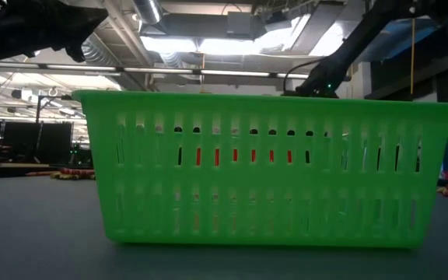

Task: Sort crayons
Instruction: Put the orange crayon into the transparent bin

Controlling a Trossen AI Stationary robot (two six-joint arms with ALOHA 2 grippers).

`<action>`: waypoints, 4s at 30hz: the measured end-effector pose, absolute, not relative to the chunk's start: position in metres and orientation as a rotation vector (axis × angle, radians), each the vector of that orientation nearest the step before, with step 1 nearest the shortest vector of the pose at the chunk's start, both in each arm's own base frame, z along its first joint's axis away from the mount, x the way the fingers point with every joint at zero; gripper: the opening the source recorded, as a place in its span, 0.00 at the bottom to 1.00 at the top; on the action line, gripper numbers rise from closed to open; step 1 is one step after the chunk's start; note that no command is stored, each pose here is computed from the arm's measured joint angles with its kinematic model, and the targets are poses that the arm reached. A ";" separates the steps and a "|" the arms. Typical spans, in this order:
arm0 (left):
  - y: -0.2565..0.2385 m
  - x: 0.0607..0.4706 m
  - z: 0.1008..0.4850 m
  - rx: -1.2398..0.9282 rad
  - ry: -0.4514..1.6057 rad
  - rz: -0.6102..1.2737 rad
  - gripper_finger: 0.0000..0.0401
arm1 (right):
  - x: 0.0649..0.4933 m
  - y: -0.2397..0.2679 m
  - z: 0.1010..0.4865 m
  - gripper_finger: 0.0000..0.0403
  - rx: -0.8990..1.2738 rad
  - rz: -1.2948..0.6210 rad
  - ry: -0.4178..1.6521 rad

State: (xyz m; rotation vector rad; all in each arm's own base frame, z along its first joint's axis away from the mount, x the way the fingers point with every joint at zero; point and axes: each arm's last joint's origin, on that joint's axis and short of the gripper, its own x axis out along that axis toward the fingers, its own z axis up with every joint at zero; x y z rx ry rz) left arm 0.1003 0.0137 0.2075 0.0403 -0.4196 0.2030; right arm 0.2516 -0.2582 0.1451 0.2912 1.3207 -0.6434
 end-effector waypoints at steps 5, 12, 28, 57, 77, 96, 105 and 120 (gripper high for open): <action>0.014 0.100 0.208 0.040 -0.421 0.203 0.00 | 0.252 -0.260 0.139 0.30 0.341 -0.580 1.307; 0.014 0.100 0.208 0.041 -0.430 0.203 0.00 | 0.254 -0.259 0.135 0.06 0.328 -0.548 1.316; 0.014 0.100 0.208 0.040 -0.428 0.208 0.00 | 0.281 -0.242 0.211 0.02 0.143 -0.568 1.167; 0.014 0.099 0.210 0.041 -0.445 0.203 0.00 | 0.359 -0.219 0.189 0.06 -0.045 -0.348 0.876; 0.014 0.099 0.210 0.042 -0.445 0.203 0.00 | 0.356 -0.217 0.223 0.32 -0.032 -0.376 0.900; 0.014 0.099 0.210 0.042 -0.445 0.203 0.00 | 0.288 -0.215 0.260 0.31 0.089 -0.487 1.159; 0.014 0.099 0.210 0.042 -0.445 0.203 0.00 | 0.250 -0.233 0.217 0.31 0.185 -0.576 1.294; 0.014 0.099 0.210 0.042 -0.449 0.203 0.00 | 0.218 -0.247 0.162 0.31 0.302 -0.683 1.354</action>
